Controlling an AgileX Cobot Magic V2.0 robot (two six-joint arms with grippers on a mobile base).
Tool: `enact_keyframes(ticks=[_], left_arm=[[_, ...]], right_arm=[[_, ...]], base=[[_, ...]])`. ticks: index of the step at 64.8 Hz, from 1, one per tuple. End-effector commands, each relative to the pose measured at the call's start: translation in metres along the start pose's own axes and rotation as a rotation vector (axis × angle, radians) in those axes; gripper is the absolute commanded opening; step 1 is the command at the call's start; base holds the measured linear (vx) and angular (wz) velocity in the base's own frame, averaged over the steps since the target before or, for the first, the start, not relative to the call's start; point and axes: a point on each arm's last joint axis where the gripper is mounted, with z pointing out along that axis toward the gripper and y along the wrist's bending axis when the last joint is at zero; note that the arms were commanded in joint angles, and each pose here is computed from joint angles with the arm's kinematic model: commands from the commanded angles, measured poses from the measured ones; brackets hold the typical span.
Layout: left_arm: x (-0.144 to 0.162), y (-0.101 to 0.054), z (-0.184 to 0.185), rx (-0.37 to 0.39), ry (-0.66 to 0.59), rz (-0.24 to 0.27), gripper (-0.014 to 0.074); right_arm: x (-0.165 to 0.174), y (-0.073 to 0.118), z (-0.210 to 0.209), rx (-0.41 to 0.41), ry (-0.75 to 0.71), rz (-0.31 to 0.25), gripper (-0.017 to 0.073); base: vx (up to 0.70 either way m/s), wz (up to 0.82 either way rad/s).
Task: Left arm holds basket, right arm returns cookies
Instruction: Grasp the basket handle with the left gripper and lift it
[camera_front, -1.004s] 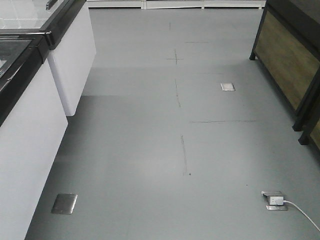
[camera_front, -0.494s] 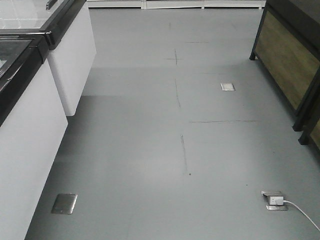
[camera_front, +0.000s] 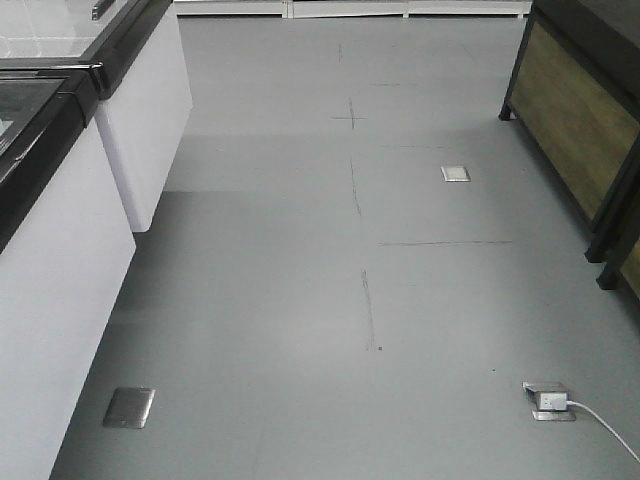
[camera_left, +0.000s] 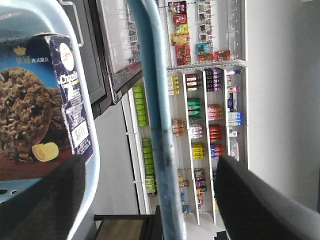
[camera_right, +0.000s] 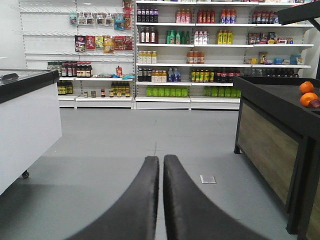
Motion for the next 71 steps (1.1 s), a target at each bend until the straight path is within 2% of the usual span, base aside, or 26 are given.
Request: enact_keyframes(ticks=[1, 9, 15, 28, 41, 49, 58, 71], left_arm=[[0.002, -0.034, -0.009, 0.132, -0.023, -0.001, 0.0506], [0.001, -0.034, -0.01, 0.132, -0.027, 0.001, 0.0429], [0.001, -0.034, -0.01, 0.133, -0.026, 0.002, 0.0321], [0.002, -0.036, -0.01, 0.139, -0.015, 0.008, -0.001], [0.006, -0.043, -0.014, 0.153, -0.011, 0.029, -0.0006], [0.011, -0.054, -0.019, 0.171, -0.011, 0.053, -0.0006], [0.022, -0.072, -0.027, 0.201, -0.009, 0.093, -0.0006], [0.058, -0.109, -0.033, 0.266, 0.035, 0.16, -0.0006]], right_arm=[[-0.002, 0.0, -0.001, -0.002, -0.072, -0.009, -0.001], [-0.002, 0.0, -0.001, -0.002, -0.072, -0.009, -0.001], [-0.002, 0.0, -0.001, -0.002, -0.072, -0.009, -0.001], [-0.002, 0.0, -0.001, -0.002, -0.072, -0.009, -0.001], [-0.002, 0.0, -0.001, -0.002, -0.072, -0.009, -0.001], [-0.002, 0.0, -0.001, -0.002, -0.072, -0.009, -0.001], [-0.002, 0.0, -0.001, -0.002, -0.072, -0.009, -0.001], [-0.002, 0.0, -0.001, -0.002, -0.072, -0.009, -0.001]], base=[[0.0, 0.0], [0.0, 0.0], [0.0, 0.0], [0.0, 0.0], [0.0, 0.0], [0.0, 0.0], [0.0, 0.0], [0.0, 0.0]])
